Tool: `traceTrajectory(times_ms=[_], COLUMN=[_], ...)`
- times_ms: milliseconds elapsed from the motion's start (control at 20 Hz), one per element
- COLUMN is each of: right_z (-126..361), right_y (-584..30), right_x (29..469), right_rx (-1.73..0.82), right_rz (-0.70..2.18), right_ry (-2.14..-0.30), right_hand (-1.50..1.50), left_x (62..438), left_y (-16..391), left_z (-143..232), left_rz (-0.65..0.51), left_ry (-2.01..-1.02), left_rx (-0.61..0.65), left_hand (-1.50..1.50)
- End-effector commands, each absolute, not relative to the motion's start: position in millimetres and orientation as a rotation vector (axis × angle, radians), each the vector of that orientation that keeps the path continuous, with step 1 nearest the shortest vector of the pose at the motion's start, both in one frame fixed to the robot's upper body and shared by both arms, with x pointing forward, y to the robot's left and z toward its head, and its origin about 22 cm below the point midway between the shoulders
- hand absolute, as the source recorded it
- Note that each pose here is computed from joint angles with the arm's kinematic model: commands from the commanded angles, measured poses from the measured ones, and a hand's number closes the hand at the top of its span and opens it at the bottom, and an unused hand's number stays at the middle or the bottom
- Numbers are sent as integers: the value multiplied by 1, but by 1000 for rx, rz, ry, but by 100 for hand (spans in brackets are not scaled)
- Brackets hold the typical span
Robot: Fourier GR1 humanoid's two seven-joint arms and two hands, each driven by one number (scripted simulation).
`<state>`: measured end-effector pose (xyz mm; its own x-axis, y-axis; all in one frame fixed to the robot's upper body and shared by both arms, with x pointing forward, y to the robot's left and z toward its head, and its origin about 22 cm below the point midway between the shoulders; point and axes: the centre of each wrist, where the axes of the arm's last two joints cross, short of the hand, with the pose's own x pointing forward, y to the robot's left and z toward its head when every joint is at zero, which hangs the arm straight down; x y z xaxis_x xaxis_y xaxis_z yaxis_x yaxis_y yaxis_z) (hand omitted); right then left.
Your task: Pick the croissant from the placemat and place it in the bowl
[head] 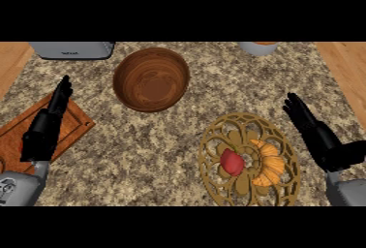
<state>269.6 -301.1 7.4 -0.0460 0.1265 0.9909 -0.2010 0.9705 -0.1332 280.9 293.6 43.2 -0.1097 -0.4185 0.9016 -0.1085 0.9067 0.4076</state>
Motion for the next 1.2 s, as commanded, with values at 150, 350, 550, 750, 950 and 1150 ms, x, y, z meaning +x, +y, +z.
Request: traceTrajectory(times_ms=[150, 350, 550, 750, 950, 1150], right_z=[99, 106, 56, 63, 78, 124], right_y=[-334, -405, -361, -324, -300, -291], right_x=[274, 256, 209, 155, 116, 117], right_rx=[-103, -775, -813, -832, -897, -945], right_rz=[427, 761, 379, 488, 437, 457], right_ry=[-1949, -1483, -1544, -1559, -1491, -1472], right_hand=[150, -150, -150, -150, -150, -150], left_x=[279, 271, 261, 260, 259, 274], left_y=[308, 313, 326, 323, 320, 319], left_z=[59, 42, 43, 53, 50, 51], left_rz=[-130, -87, -23, -42, -47, -63], left_ry=[-1646, -1576, -1533, -1543, -1560, -1570], left_rx=[438, 424, 398, 387, 362, 354], left_hand=[0, 0, 0, 0, 0, 0])
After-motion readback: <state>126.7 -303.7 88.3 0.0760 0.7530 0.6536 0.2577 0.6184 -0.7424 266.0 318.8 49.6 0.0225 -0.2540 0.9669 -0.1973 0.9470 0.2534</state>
